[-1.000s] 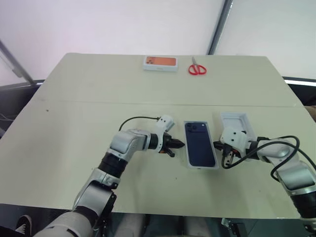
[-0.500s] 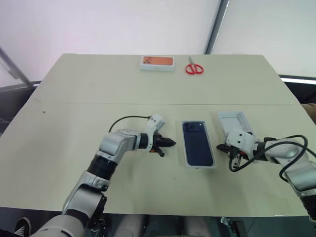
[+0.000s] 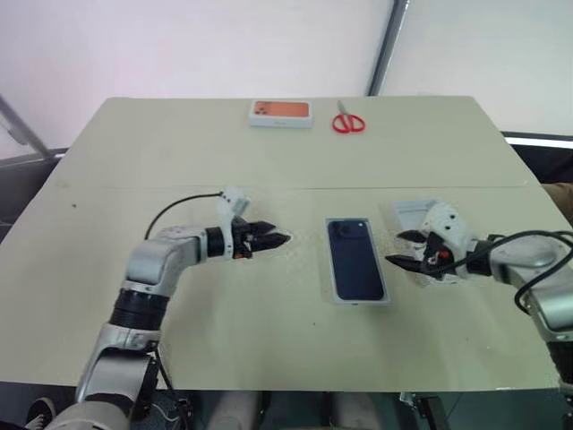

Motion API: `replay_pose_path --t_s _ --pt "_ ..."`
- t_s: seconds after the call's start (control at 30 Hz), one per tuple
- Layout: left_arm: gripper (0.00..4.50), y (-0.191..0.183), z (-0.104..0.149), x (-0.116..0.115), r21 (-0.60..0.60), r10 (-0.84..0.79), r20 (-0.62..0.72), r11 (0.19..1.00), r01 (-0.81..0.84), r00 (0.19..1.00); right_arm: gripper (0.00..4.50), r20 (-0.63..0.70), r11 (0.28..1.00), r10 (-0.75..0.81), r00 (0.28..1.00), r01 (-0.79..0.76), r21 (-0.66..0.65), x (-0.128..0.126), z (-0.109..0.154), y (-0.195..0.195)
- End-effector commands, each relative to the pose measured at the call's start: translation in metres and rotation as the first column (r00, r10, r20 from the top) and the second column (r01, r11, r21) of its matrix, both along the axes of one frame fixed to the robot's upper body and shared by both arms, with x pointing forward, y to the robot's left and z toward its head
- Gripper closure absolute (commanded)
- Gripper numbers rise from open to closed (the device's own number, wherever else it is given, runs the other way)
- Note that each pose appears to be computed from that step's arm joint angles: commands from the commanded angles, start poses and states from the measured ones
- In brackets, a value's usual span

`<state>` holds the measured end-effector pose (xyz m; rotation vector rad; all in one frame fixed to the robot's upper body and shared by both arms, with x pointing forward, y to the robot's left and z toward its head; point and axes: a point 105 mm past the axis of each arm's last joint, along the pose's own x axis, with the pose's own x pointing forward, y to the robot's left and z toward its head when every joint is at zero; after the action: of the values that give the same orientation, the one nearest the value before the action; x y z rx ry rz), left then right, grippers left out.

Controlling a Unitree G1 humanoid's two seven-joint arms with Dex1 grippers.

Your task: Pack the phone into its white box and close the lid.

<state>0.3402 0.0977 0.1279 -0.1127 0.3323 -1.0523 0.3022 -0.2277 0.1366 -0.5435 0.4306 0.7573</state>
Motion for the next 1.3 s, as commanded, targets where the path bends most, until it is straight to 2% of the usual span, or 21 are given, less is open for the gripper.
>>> replay_pose_path --t_s 0.03,0.2,0.27,0.37,0.63,0.77,1.03,1.17,1.3 --pt "0.03 0.008 0.027 -0.008 -0.044 -0.061 0.136 0.997 0.067 0.989 0.02 0.055 0.995 -0.086 0.995 0.088 -0.043 0.007 0.019 -0.014" --pt "0.03 0.014 0.037 -0.030 -0.037 -0.184 0.265 0.979 0.201 0.947 0.02 -0.049 0.966 -0.251 0.967 0.253 0.044 0.010 0.023 -0.017" --pt "0.03 0.018 0.036 -0.038 -0.021 -0.223 0.299 0.971 0.240 0.928 0.02 -0.076 0.962 -0.272 0.959 0.272 -0.012 0.005 0.013 -0.011" --pt "0.03 0.021 0.028 -0.047 0.020 -0.272 0.306 0.960 0.279 0.913 0.02 -0.209 0.950 -0.289 0.934 0.306 0.054 -0.007 0.002 0.003" --pt "0.03 0.017 0.019 -0.053 0.049 -0.300 0.326 0.952 0.301 0.897 0.02 -0.245 0.859 -0.491 0.836 0.511 0.026 -0.001 0.000 -0.004" --pt "0.03 0.008 0.015 -0.055 0.036 -0.289 0.336 0.955 0.294 0.897 0.02 -0.305 0.843 -0.515 0.801 0.538 -0.013 -0.013 -0.012 0.000" --pt "0.03 0.000 0.010 -0.060 0.012 -0.276 0.324 0.958 0.288 0.905 0.02 -0.278 0.823 -0.553 0.786 0.567 -0.034 -0.010 -0.014 0.000" --pt "0.00 -0.002 0.010 -0.060 0.005 -0.262 0.325 0.961 0.275 0.909 1.73 -0.265 0.800 -0.591 0.762 0.596 -0.072 -0.009 -0.019 -0.006" --pt "0.00 -0.002 0.009 -0.060 0.015 -0.251 0.320 0.965 0.260 0.913 3.79 -0.258 0.778 -0.618 0.743 0.625 -0.061 -0.005 -0.021 -0.006"
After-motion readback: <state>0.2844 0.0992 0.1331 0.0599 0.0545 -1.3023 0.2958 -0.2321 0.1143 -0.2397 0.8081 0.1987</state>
